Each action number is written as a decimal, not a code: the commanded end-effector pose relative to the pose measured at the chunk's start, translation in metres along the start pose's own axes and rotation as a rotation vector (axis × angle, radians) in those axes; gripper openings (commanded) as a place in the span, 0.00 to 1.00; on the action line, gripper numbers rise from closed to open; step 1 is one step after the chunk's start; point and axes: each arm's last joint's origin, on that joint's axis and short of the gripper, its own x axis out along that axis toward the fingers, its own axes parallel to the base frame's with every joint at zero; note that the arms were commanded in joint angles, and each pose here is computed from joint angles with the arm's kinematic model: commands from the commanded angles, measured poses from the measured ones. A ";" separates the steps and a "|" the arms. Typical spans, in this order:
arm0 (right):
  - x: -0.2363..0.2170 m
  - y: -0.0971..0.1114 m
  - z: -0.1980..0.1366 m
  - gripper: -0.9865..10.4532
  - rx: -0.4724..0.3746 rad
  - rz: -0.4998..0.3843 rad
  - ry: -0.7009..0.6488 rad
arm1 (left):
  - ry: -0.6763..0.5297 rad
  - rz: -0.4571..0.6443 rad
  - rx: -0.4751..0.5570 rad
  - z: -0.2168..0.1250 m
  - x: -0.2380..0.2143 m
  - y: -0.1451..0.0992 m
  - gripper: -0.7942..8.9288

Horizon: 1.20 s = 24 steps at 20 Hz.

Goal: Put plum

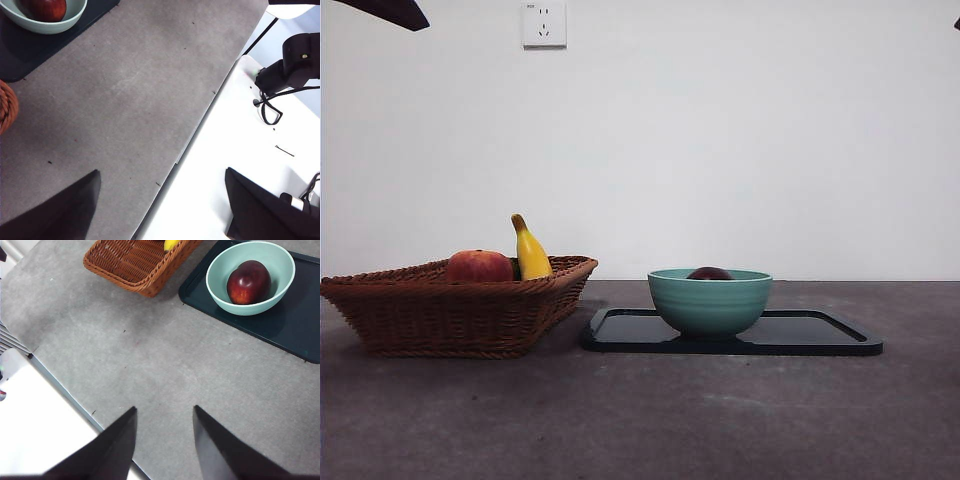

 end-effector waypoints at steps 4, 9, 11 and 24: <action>-0.001 0.001 0.002 0.24 -0.015 0.007 -0.009 | -0.017 -0.005 0.023 0.005 -0.002 -0.001 0.49; -0.001 0.001 0.002 0.24 -0.015 0.008 -0.009 | -0.095 0.007 -0.047 0.014 -0.002 0.000 0.49; -0.001 0.001 0.002 0.24 -0.015 0.008 -0.009 | -0.171 0.028 -0.072 0.024 -0.001 0.000 0.49; -0.001 0.001 0.003 0.24 -0.017 0.008 -0.012 | -0.203 0.251 -0.170 0.127 0.091 0.045 0.50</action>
